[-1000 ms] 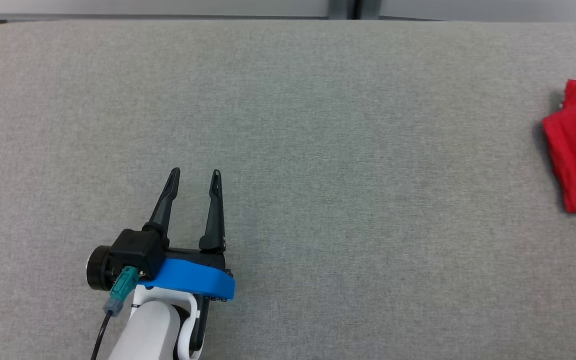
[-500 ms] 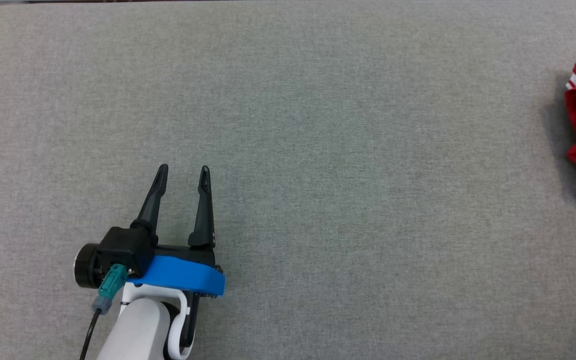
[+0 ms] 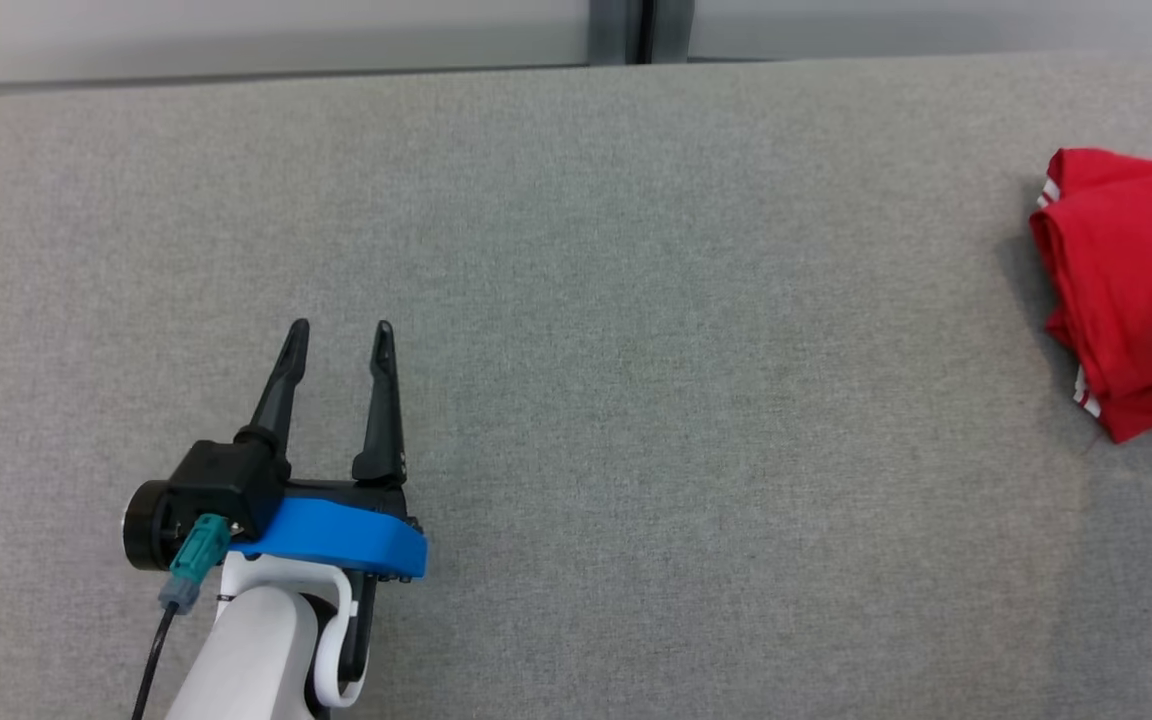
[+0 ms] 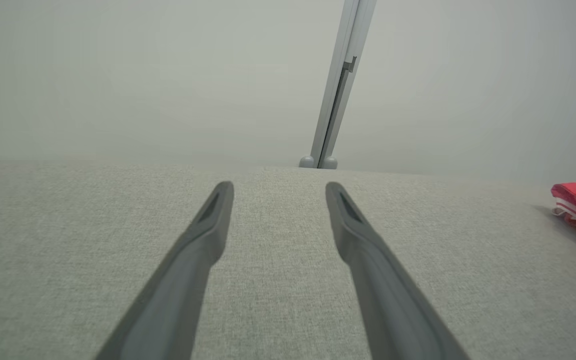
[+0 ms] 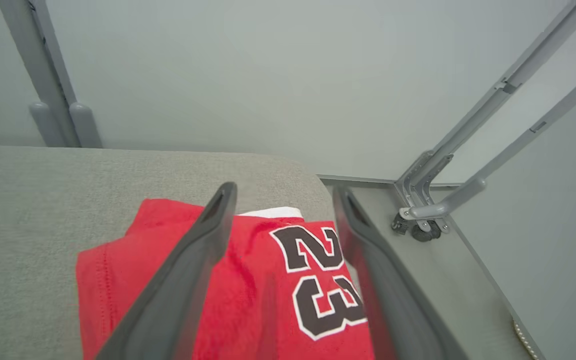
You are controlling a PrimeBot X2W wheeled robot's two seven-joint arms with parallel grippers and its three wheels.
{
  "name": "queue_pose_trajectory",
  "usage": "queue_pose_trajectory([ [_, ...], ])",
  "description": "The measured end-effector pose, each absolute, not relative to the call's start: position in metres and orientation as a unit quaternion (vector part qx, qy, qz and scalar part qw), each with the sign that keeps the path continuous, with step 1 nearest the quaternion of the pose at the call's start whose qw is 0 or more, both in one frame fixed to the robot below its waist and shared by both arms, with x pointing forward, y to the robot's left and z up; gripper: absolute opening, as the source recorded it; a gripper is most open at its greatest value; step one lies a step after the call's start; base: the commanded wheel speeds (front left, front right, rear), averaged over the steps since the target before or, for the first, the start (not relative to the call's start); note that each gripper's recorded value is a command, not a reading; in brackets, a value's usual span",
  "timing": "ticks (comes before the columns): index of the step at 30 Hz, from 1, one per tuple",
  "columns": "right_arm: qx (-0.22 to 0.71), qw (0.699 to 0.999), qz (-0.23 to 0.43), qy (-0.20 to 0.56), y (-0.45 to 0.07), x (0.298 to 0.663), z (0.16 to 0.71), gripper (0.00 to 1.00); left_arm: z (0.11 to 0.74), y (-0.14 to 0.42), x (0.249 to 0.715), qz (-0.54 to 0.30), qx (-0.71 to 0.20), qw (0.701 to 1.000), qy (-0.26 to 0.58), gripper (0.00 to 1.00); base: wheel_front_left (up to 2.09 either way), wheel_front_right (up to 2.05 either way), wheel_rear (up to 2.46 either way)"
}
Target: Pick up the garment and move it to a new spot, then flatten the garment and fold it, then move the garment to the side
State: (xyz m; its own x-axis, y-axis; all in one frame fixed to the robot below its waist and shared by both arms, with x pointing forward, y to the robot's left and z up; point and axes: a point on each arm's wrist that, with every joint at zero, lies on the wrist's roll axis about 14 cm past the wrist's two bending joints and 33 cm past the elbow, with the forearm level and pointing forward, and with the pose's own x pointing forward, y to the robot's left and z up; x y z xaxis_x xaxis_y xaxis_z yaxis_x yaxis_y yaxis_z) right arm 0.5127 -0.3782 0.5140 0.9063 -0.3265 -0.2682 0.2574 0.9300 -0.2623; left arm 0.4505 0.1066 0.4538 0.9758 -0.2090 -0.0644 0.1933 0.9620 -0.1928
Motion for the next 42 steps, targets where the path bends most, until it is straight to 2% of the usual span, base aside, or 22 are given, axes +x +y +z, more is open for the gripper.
queue_pose_trajectory([
  [8,-0.059,0.996,-0.058,0.038,-0.293,0.519,0.564,1.00,0.487,0.123,0.449,-0.078,-0.096,0.992,0.006,1.00,0.00,0.00,0.00],
  [15,-0.026,1.000,0.003,-0.014,-0.230,0.488,0.564,1.00,0.501,0.131,0.436,-0.062,-0.106,0.992,-0.006,1.00,0.00,0.00,0.00],
  [19,-0.005,1.000,0.018,-0.020,-0.202,0.463,0.548,1.00,0.491,0.136,0.419,-0.048,-0.110,0.993,0.009,1.00,0.00,0.00,0.00],
  [32,0.051,0.998,0.034,-0.015,-0.177,0.404,0.508,1.00,0.470,0.135,0.384,-0.043,-0.097,0.994,0.037,1.00,0.00,0.00,0.00],
  [42,0.055,0.997,0.055,-0.009,-0.163,0.389,0.504,1.00,0.470,0.145,0.375,-0.027,-0.089,0.995,0.034,1.00,0.00,0.00,0.00],
])
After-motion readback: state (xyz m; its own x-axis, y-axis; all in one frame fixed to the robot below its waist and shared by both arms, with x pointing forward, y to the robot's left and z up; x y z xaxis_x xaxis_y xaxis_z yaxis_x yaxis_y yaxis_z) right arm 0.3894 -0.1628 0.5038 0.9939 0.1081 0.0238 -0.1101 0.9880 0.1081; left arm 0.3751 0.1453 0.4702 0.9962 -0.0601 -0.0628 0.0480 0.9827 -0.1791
